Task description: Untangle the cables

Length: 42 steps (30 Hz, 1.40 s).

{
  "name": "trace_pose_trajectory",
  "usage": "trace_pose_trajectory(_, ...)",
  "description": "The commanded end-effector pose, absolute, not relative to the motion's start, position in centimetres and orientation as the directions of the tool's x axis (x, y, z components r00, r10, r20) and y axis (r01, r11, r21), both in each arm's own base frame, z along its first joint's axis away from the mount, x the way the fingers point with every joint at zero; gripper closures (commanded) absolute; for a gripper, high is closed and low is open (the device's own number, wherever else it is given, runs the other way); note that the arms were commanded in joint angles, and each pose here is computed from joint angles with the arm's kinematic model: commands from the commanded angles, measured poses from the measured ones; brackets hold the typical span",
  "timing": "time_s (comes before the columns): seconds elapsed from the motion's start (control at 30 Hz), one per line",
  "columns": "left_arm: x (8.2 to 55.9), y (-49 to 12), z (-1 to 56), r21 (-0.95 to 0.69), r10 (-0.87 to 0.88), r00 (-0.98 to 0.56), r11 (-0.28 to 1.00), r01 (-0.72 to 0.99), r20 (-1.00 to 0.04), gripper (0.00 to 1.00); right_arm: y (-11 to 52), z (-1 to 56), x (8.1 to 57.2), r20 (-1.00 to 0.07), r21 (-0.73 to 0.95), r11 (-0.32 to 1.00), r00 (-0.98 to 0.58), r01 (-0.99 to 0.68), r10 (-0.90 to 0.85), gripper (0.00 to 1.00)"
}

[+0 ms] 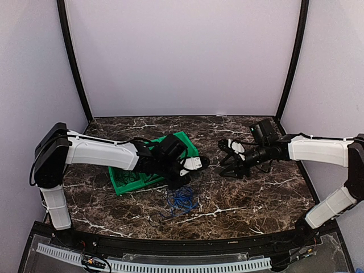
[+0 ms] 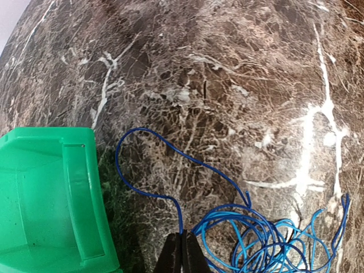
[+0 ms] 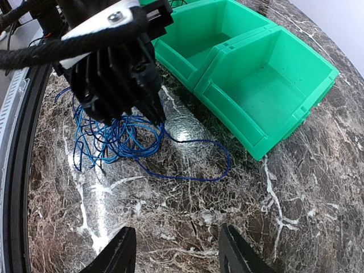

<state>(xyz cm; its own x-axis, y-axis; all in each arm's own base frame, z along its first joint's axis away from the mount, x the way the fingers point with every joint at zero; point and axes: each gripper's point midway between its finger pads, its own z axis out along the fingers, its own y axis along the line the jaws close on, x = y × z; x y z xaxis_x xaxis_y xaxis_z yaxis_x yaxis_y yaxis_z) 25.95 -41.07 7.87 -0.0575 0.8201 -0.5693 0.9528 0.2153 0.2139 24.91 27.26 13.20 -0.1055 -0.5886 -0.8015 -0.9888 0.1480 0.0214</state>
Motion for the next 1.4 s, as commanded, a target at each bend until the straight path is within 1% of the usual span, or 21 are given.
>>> trace_pose_trajectory(0.0,27.8,-41.7,12.6,0.259,0.749,-0.092,0.339,0.905,-0.656,1.0,27.8,14.6,25.2,-0.819,-0.013,0.134,-0.066,-0.991,-0.57,0.49)
trace_pose_trajectory(0.1,28.0,-42.2,16.2,0.224,0.663,-0.118,0.407,0.885,-0.739,1.0,27.9,15.1,25.2,-0.827,-0.014,0.137,-0.065,-0.99,-0.558,0.49)
trace_pose_trajectory(0.17,28.0,-42.3,20.1,0.178,0.564,-0.136,0.466,0.867,-0.815,1.0,27.9,15.5,25.3,-0.833,-0.016,0.146,-0.067,-0.989,-0.549,0.49)
trace_pose_trajectory(0.2,28.2,-42.4,21.3,0.13,0.501,-0.17,0.509,0.851,-0.849,1.0,28.0,15.8,25.4,-0.839,-0.014,0.151,-0.07,-0.988,-0.54,0.5)
trace_pose_trajectory(0.23,28.1,-42.3,22.9,0.105,0.455,-0.175,0.527,0.843,-0.873,1.0,28.1,16.2,25.4,-0.844,-0.01,0.156,-0.075,-0.988,-0.531,0.5)
trace_pose_trajectory(0.27,28.0,-42.4,23.8,0.047,0.399,-0.212,0.549,0.835,-0.892,1.0,28.3,16.8,25.5,-0.853,-0.002,0.16,-0.082,-0.987,-0.516,0.5)
trace_pose_trajectory(0.37,27.5,-42.4,27.2,-0.075,0.243,-0.255,0.568,0.819,-0.936,1.0,29.2,19.4,24.6,-0.887,0.081,0.131,-0.131,-0.988,-0.442,0.53)
trace_pose_trajectory(0.43,27.3,-42.1,28.3,-0.147,0.178,-0.3,0.579,0.802,-0.937,1.0,30.2,21.2,24.0,-0.901,0.121,0.105,-0.153,-0.987,-0.407,0.54)
trace_pose_trajectory(0.5,27.0,-41.8,28.6,-0.195,0.138,-0.332,0.584,0.788,-0.933,1.0,31.4,22.1,23.6,-0.902,0.12,0.102,-0.151,-0.988,-0.404,0.55)
trace_pose_trajectory(0.57,26.8,-41.3,28.9,-0.231,0.099,-0.354,0.59,0.773,-0.93,1.0,32.9,22.3,23.6,-0.902,0.107,0.111,-0.143,-0.988,-0.408,0.52)
trace_pose_trajectory(0.67,27.2,-40.2,29.2,-0.28,0.024,-0.378,0.631,0.723,-0.925,1.0,35.4,20.9,23.5,-0.888,0.119,0.11,-0.156,-0.987,-0.432,0.46)
trace_pose_trajectory(0.83,27.2,-38.2,30.9,-0.356,-0.109,-0.381,0.651,0.671,-0.918,1.0,38.9,18.0,22.9,-0.851,0.228,0.072,-0.235,-0.971,-0.471,0.4)
trace_pose_trajectory(0.97,26.9,-37.0,32.1,-0.397,-0.175,-0.381,0.647,0.651,-0.908,1.0,39.9,19.9,22.0,-0.911,0.274,0.009,-0.263,-0.962,-0.318,0.39)
trace_pose_trajectory(1.03,26.7,-36.3,32.5,-0.42,-0.204,-0.387,0.647,0.636,-0.899,1.0,40.9,19.8,22.8,-0.893,0.338,0.027,-0.329,-0.941,-0.308,0.41)
trace_pose_trajectory(1.17,26.4,-34.8,33.7,-0.46,-0.274,-0.377,0.643,0.612,-0.885,1.0,42.3,19.8,24.5,-0.894,0.363,0.055,-0.364,-0.93,-0.262,0.53)
trace_pose_trajectory(1.27,26.1,-33.7,34.8,-0.475,-0.31,-0.363,0.64,0.604,-0.879,1.0,43.1,19.5,25.2,-0.884,0.397,0.06,-0.399,-0.916,-0.244,0.55)
trace_pose_trajectory(1.37,25.8,-32.9,35.8,-0.492,-0.345,-0.351,0.629,0.602,-0.871,1.0,43.8,18.8,25.4,-0.876,0.41,0.057,-0.41,-0.91,-0.254,0.52)
